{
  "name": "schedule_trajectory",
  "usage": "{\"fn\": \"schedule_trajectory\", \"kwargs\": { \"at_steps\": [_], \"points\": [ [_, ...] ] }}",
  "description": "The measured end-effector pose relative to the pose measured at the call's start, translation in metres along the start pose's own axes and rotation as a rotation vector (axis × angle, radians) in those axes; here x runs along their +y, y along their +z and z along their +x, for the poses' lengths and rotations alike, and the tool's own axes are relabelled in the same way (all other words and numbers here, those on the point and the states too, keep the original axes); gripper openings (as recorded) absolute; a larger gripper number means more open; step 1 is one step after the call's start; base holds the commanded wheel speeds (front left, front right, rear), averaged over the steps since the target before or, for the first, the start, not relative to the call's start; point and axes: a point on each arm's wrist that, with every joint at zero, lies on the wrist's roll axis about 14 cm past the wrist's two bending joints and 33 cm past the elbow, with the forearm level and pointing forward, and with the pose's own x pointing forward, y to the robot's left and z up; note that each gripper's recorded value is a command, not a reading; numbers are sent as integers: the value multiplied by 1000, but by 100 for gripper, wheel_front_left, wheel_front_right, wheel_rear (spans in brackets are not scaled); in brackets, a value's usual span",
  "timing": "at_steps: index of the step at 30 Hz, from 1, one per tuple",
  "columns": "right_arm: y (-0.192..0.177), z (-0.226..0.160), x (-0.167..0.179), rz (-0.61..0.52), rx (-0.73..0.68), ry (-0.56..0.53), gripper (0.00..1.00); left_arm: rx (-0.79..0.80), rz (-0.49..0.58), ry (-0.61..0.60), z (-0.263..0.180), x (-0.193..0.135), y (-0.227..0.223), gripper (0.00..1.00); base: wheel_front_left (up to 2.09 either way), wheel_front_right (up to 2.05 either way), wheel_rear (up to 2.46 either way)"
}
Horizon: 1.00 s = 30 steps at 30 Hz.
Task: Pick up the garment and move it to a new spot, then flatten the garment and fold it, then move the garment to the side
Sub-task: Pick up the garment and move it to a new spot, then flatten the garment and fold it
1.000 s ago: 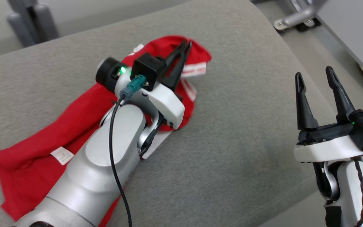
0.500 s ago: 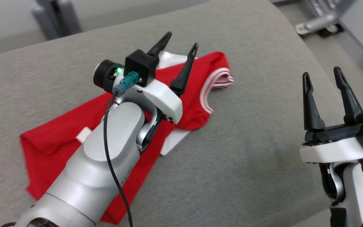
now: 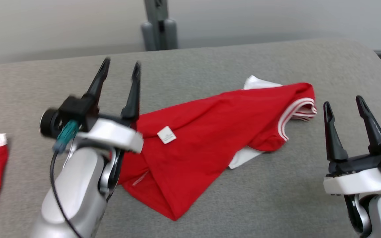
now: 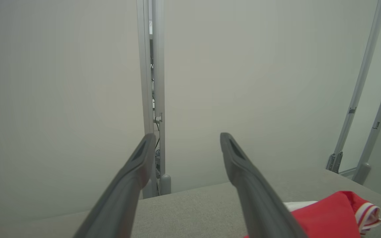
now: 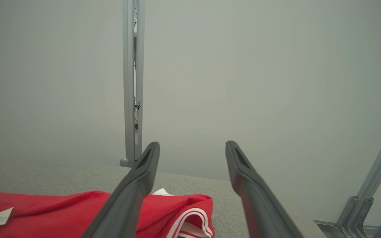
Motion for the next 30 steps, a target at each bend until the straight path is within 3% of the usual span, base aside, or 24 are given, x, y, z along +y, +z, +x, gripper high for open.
{"fn": "schedule_trajectory", "kwargs": {
  "at_steps": [4,12,19,26,30],
  "points": [
    [2,-1,25,26,-4,67,100,5,-3,153,-52,42,3,100,0,0,0],
    [0,-14,44,51,13,109,100,28,-37,293,-114,61,-5,100,0,0,0],
    [1,-22,47,59,16,108,100,81,-41,322,-143,60,-22,100,0,0,0],
    [2,-24,46,60,17,104,100,87,-39,297,-141,56,-25,100,0,0,0],
    [2,-18,45,58,11,104,100,169,-78,264,-138,47,-54,100,0,0,0]
  ]
}}
